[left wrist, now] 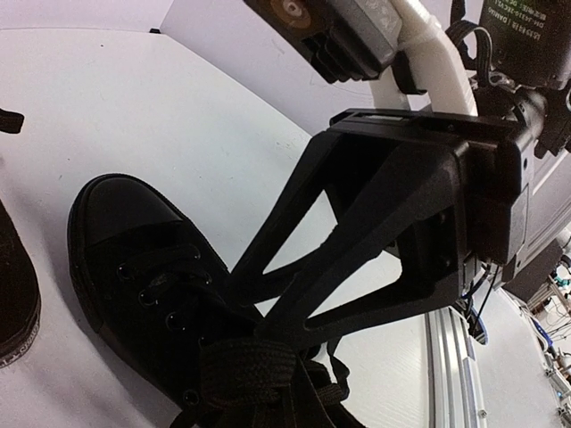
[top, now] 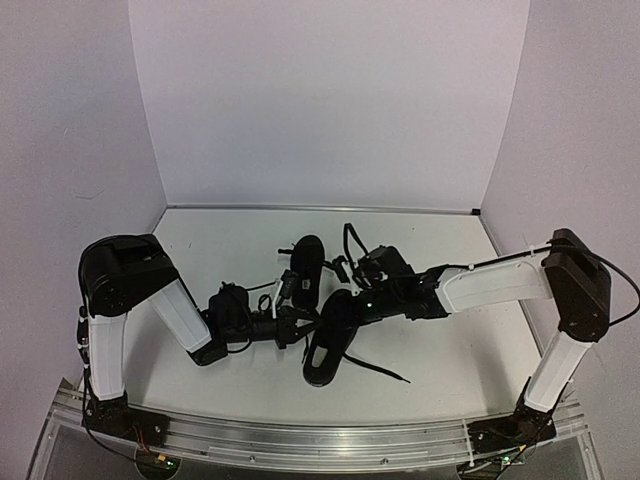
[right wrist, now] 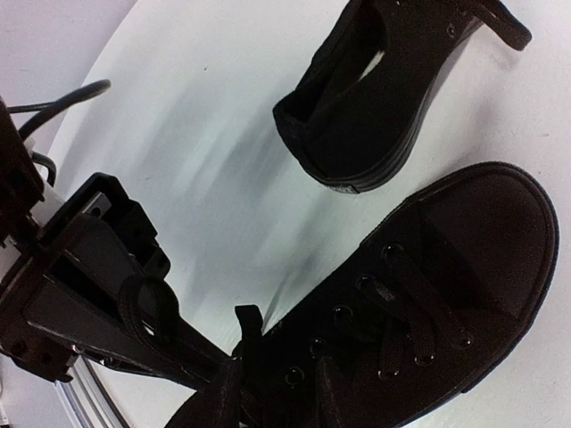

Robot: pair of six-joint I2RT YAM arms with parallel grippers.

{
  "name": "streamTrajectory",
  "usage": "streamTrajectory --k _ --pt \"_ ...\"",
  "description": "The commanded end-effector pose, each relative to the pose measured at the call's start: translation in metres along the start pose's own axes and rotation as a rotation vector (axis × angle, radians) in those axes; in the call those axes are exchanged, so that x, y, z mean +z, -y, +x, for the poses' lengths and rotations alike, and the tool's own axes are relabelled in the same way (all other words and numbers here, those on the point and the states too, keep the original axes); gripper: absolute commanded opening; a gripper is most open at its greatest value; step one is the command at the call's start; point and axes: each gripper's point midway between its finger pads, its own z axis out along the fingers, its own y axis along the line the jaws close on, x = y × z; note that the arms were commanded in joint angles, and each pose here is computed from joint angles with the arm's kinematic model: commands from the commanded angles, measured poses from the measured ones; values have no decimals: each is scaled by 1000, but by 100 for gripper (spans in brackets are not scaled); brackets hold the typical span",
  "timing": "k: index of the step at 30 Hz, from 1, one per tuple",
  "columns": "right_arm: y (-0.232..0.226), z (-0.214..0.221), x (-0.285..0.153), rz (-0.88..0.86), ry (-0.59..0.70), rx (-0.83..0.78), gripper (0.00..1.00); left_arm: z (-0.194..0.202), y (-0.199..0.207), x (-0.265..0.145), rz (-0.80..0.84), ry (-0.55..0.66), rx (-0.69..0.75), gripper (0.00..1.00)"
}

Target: Tie the shoes

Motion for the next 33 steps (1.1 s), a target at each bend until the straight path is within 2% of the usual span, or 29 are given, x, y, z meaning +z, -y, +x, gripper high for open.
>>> streamTrajectory --k 1,7,11,15,16,28,33 --pt "-2 2 -9 -8 -21 -8 26 -15 4 -2 12 58 32 5" --pt "0 2 -14 1 -22 -1 27 -16 5 -1 15 59 36 4" --pt "-2 3 -16 -10 -29 -5 18 -16 4 -1 15 59 35 4" --pt "-8 0 -22 -33 -20 -20 1 -15 4 -1 12 59 33 4" --pt "-9 -2 -23 -34 -15 -23 0 -15 3 -1 9 58 31 4" --pt "-2 -2 -44 1 33 -21 0 -5 -15 -11 -100 50 -18 5" --pt "-4 4 -42 -26 23 -24 0 0 -17 -14 -110 34 -23 10"
